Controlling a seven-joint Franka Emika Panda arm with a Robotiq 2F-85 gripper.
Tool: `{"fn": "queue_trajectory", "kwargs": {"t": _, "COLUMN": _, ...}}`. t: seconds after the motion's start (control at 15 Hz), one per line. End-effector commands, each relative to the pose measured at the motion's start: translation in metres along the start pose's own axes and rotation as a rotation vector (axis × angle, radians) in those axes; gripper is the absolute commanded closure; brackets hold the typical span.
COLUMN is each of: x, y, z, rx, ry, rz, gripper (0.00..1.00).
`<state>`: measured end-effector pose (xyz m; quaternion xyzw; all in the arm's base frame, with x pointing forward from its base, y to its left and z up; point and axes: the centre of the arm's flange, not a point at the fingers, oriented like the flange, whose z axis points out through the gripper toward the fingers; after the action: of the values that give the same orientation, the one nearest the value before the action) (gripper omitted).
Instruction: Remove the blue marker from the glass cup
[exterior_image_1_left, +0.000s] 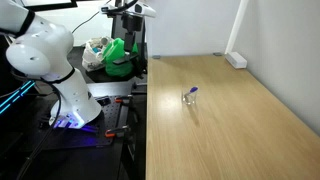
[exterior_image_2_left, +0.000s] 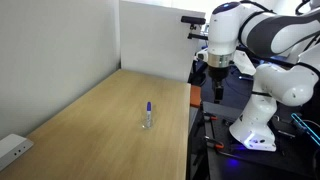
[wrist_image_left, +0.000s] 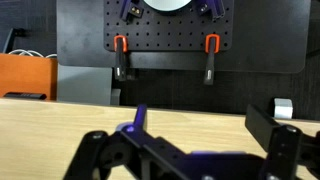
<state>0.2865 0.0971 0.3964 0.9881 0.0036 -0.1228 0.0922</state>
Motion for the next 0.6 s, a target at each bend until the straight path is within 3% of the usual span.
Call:
{"fn": "queue_trajectory", "kwargs": {"t": 0.0, "x": 0.0000, "y": 0.0000, "z": 0.0000, "rx": 0.000, "ry": 0.000, "rz": 0.000, "gripper": 0.00}}
{"fn": "queue_trajectory", "kwargs": {"t": 0.4, "x": 0.0004, "y": -0.0013, "z": 0.0002, "rx": -0.001, "ry": 0.007, "rz": 0.000, "gripper": 0.00}}
{"fn": "queue_trajectory", "kwargs": {"t": 0.53, "x": 0.0095, "y": -0.0065, "z": 0.0008, "rx": -0.024, "ry": 0.069, "rz": 0.001, "gripper": 0.00}}
